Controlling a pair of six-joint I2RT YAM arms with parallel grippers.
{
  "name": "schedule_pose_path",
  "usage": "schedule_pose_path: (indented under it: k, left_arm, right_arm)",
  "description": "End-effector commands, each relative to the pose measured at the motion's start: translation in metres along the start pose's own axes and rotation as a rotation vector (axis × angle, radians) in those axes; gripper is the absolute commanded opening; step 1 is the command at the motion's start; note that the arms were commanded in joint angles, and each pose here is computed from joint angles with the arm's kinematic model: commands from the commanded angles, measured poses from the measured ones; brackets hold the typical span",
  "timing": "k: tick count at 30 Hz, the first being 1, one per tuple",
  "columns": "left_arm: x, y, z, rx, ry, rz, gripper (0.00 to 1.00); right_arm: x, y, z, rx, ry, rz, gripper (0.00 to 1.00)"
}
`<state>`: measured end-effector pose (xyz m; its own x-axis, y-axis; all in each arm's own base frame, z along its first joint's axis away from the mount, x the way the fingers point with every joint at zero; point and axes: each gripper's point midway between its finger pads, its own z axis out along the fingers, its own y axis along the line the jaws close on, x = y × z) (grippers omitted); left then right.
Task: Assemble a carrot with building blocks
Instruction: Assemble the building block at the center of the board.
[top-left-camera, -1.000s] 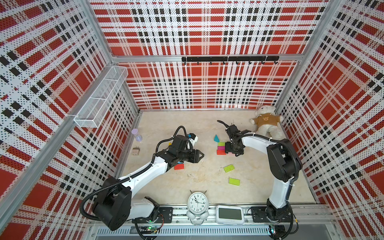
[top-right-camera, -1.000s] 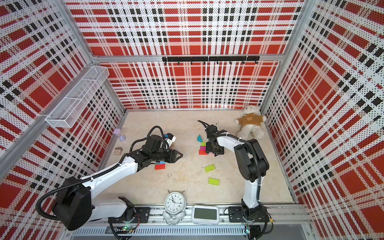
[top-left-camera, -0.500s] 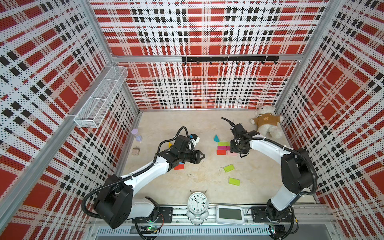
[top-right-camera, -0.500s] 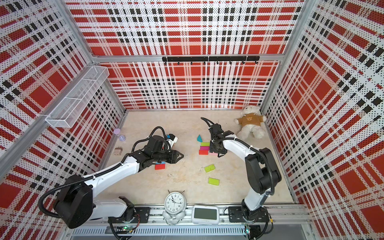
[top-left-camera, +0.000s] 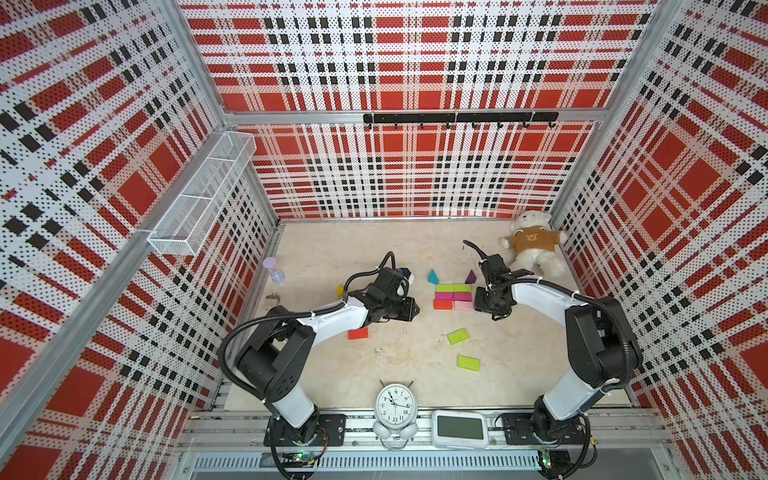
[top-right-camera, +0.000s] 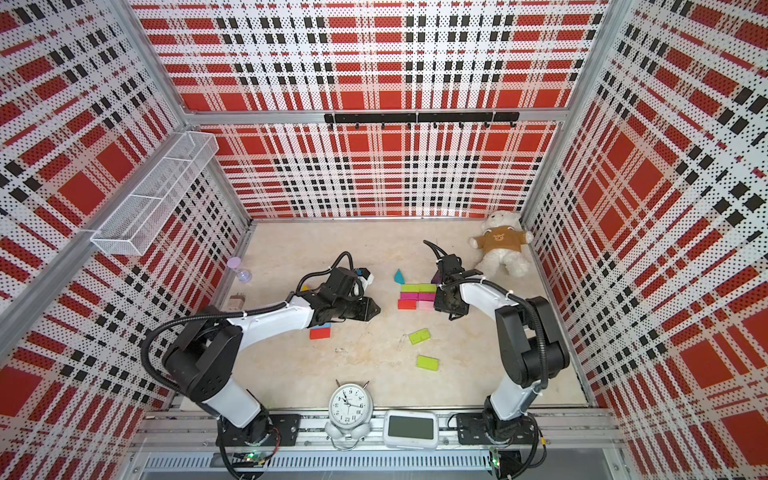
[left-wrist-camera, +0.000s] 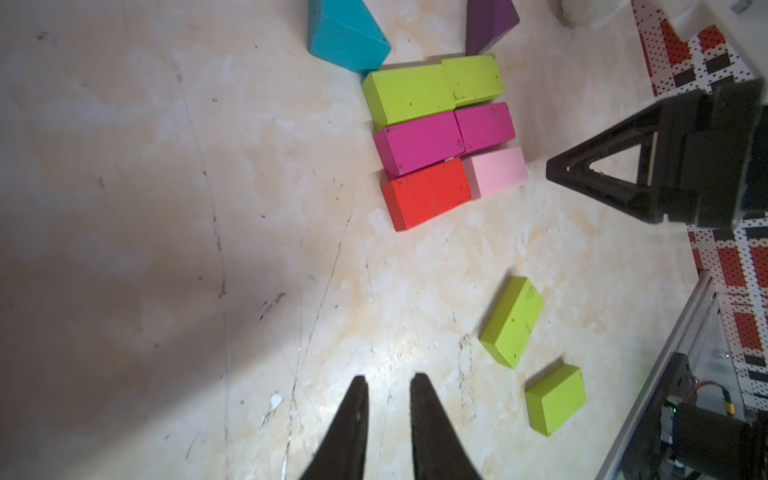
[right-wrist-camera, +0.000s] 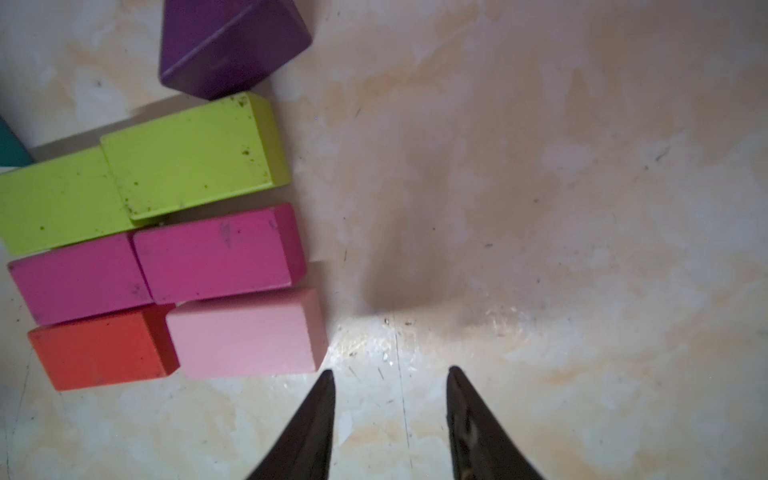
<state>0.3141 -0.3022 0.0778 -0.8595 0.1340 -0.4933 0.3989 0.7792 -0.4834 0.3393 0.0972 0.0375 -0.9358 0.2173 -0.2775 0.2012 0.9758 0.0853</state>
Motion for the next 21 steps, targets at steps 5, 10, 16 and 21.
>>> schedule_pose_path:
  k: [5, 10, 16, 21]
  left_arm:
    - [-0.01, -0.011, 0.035, -0.034, 0.036, 0.0, 0.16]
    - [-0.008, -0.006, 0.049, -0.064, 0.068, -0.022, 0.12]
    - [-0.007, -0.003, 0.058, -0.081, 0.085, -0.031, 0.12]
    - [-0.007, -0.003, 0.066, -0.077, 0.099, -0.032, 0.12]
  right_arm:
    - [-0.016, 0.012, 0.01, -0.035, -0.026, -0.028, 0.46]
    - [-0.016, 0.011, 0.014, -0.03, -0.02, -0.032, 0.46]
    - [-0.015, 0.013, 0.018, -0.035, -0.01, -0.038, 0.46]
    - [-0.017, 0.015, 0.017, -0.038, -0.012, -0.037, 0.46]
